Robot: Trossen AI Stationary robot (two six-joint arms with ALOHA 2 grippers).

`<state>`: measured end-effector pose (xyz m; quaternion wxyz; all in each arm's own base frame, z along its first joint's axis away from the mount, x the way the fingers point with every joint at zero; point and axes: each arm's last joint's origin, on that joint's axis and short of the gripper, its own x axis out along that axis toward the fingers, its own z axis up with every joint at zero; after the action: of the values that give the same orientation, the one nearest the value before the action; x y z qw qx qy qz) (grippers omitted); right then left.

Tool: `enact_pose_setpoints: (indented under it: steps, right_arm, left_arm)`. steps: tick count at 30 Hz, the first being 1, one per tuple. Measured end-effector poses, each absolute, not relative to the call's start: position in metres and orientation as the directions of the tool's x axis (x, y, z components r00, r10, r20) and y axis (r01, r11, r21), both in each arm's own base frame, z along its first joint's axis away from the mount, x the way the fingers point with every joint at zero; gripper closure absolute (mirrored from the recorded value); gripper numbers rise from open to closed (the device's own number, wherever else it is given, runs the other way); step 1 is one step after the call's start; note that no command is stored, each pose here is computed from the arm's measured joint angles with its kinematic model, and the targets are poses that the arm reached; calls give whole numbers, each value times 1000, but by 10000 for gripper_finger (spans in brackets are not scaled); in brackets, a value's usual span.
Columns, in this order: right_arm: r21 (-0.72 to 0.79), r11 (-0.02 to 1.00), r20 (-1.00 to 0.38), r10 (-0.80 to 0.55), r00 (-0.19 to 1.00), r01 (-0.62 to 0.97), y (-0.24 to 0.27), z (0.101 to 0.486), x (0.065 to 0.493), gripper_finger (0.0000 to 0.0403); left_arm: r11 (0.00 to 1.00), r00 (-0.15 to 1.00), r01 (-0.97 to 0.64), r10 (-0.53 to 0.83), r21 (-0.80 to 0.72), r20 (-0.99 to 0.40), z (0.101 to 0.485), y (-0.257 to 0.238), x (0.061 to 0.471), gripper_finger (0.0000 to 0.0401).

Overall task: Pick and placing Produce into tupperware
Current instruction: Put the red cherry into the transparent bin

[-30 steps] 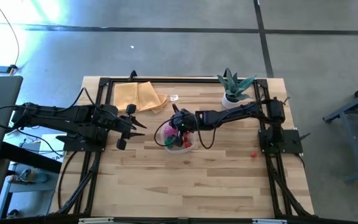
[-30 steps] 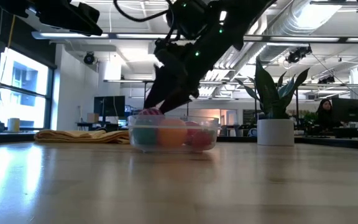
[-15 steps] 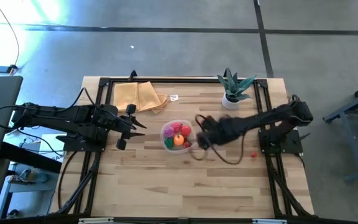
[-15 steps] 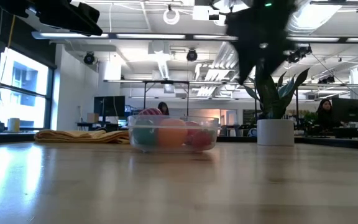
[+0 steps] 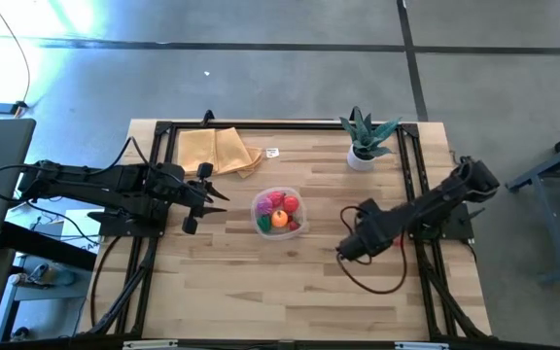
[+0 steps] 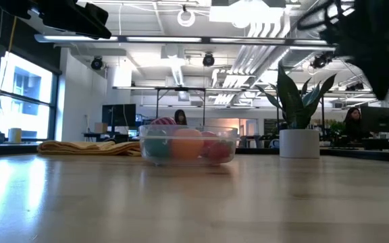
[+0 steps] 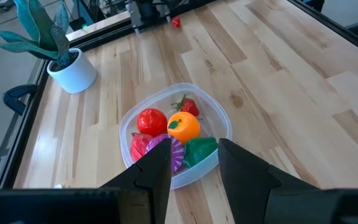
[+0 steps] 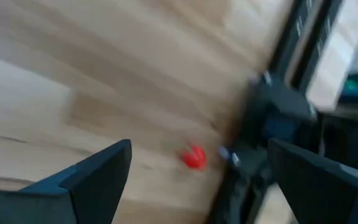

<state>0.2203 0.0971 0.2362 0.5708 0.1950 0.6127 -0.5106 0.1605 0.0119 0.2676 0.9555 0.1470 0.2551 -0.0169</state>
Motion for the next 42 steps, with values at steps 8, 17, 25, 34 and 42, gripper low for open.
enact_pose_setpoints:
  steps: [8,17,25,34,42]
  right_arm:
    - [-427,438,-903,-166,-395,791,92,212,192,36]
    - [-299,637,-934,-42,-356,711,86,185,185,36]
    - [-260,705,-907,57,-418,659,78,167,177,36]
    - [-231,748,-890,95,-445,622,64,155,172,38]
    - [-151,757,-886,183,-427,636,57,141,168,57]
  left_arm:
    - [956,869,107,43,272,-493,268,12,161,281]
    - [956,869,108,42,272,-492,268,12,160,281]
    - [956,869,108,43,273,-493,268,12,161,281]
    - [956,869,107,43,272,-493,268,12,161,281]
    - [956,869,107,43,272,-493,268,12,161,281]
